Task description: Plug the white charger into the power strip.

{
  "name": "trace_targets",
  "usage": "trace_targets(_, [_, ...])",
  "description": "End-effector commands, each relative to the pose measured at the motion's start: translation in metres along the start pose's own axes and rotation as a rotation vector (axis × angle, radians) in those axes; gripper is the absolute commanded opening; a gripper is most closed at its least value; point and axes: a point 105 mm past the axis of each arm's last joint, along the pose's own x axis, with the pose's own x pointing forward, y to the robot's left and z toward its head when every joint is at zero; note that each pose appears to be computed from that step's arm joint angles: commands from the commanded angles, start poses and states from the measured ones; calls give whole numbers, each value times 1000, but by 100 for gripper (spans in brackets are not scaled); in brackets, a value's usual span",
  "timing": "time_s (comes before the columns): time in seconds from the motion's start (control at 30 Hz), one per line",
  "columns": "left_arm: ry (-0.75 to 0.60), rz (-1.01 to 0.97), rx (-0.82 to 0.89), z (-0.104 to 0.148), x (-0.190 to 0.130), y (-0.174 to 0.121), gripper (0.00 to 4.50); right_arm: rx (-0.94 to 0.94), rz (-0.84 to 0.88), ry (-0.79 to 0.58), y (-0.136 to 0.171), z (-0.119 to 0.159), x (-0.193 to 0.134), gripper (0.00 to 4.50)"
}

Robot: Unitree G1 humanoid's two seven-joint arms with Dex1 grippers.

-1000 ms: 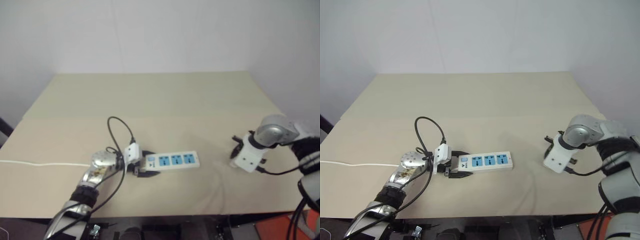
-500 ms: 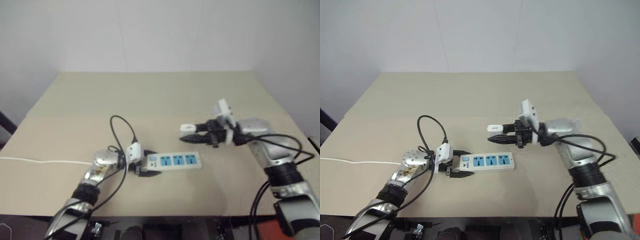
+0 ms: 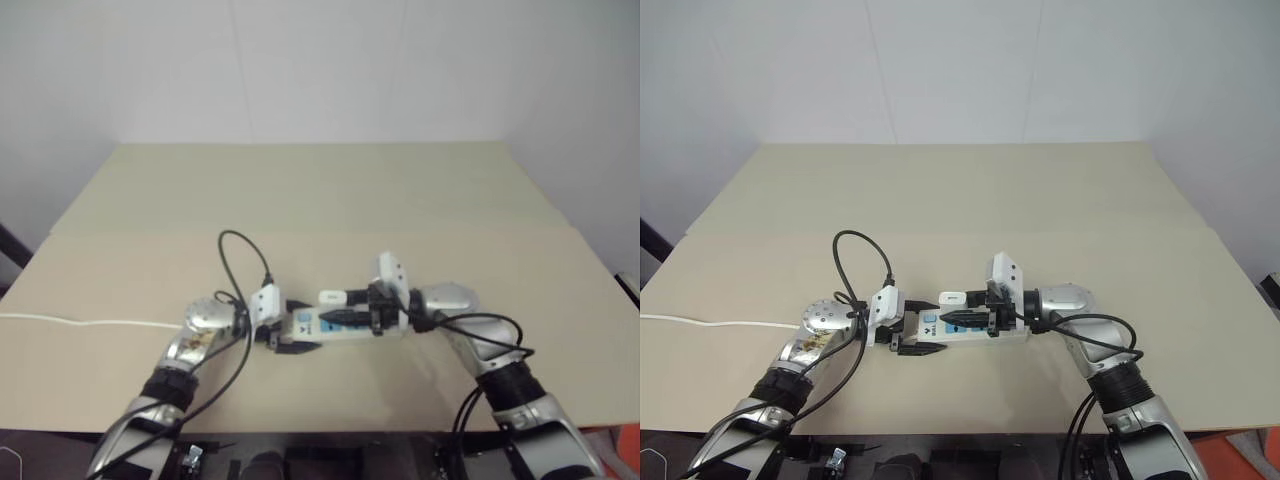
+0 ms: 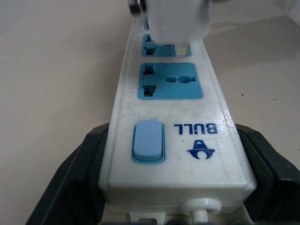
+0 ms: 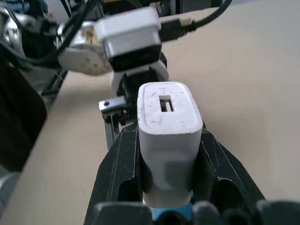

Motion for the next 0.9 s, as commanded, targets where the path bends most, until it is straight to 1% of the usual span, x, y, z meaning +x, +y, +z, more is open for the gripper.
trace_targets(0.03, [34,-38,0,-5,-2,-6,330,-64,-23,-5,-9,3,3,111])
trace_targets(0.17, [32,-48,-2,-4,-1,-8,330,-72,-24,-6,-13,2,8,111])
trace_targets(0.33, [29,-58,-5,-4,1,-9,330,-70,20,11,-11,0,13,111])
trace_targets(0.47, [24,-57,-5,-3,2,-9,330,-62,66,41,-5,-6,11,111])
trace_targets(0.73, [26,-58,-4,-3,1,-9,330,-3,39,88,-10,-26,3,111])
trace_targets(0.77, [27,-56,-4,-3,0,-8,330,5,34,96,-10,-29,3,182])
trace_targets(0.83, [29,-54,-4,-4,-1,-8,330,13,38,107,-8,-33,2,234])
trace_targets(0.9, [31,-52,-4,-4,-2,-8,330,10,46,109,-6,-34,2,308])
